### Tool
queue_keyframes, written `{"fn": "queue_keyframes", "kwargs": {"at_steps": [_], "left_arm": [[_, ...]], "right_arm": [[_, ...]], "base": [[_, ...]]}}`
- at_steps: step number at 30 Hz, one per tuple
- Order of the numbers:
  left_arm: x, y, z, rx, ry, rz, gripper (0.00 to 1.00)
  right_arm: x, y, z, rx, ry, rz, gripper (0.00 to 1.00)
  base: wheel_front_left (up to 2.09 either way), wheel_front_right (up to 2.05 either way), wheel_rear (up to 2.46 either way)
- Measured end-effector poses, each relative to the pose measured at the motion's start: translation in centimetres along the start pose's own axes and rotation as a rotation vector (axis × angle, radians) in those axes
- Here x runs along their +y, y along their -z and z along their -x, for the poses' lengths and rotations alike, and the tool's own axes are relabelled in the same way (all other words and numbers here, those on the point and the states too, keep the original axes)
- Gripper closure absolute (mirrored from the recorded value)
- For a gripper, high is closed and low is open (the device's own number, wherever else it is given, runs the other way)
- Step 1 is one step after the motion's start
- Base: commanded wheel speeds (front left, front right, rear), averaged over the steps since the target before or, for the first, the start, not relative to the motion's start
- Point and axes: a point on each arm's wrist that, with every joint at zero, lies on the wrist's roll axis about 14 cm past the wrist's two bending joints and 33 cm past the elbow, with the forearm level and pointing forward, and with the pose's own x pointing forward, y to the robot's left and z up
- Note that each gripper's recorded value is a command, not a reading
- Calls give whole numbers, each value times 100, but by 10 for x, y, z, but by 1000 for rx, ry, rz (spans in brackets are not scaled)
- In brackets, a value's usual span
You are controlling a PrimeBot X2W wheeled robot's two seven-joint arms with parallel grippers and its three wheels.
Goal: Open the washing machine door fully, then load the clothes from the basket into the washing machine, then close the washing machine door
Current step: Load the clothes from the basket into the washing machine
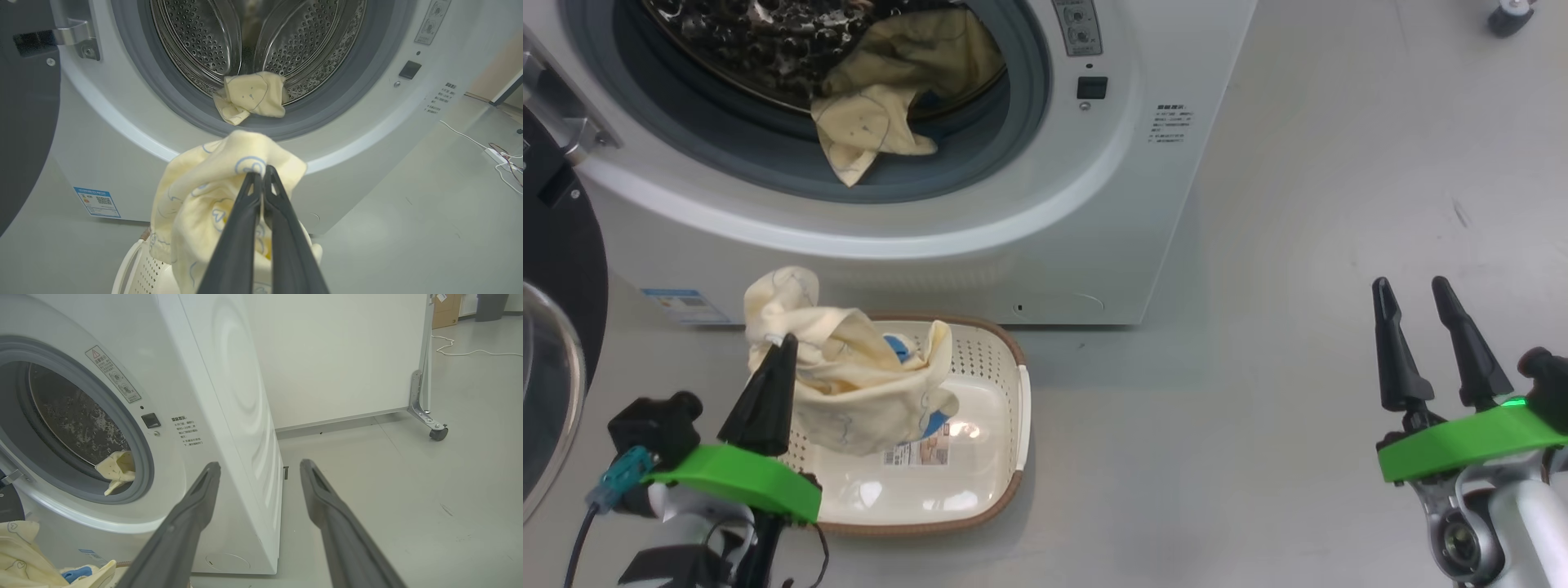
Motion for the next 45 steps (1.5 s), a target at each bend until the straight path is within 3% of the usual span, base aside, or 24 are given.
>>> {"fn": "queue_keyframes", "kwargs": {"at_steps": [11, 22, 31, 45], "left_arm": [[5, -24, 36, -97, -45, -24, 100], [8, -19, 26, -94, -56, -11, 100], [-1, -39, -10, -152, 0, -30, 100], [-17, -106, -99, -300, 102, -105, 100]], "right_arm": [[1, -4, 12, -8, 2, -9, 0], [-8, 8, 12, 26, 30, -9, 0], [-14, 14, 6, 36, 55, -16, 0], [-20, 23, -9, 42, 87, -30, 0]], "base": [[0, 0, 0], [0, 0, 0], [0, 0, 0], [0, 0, 0]]}}
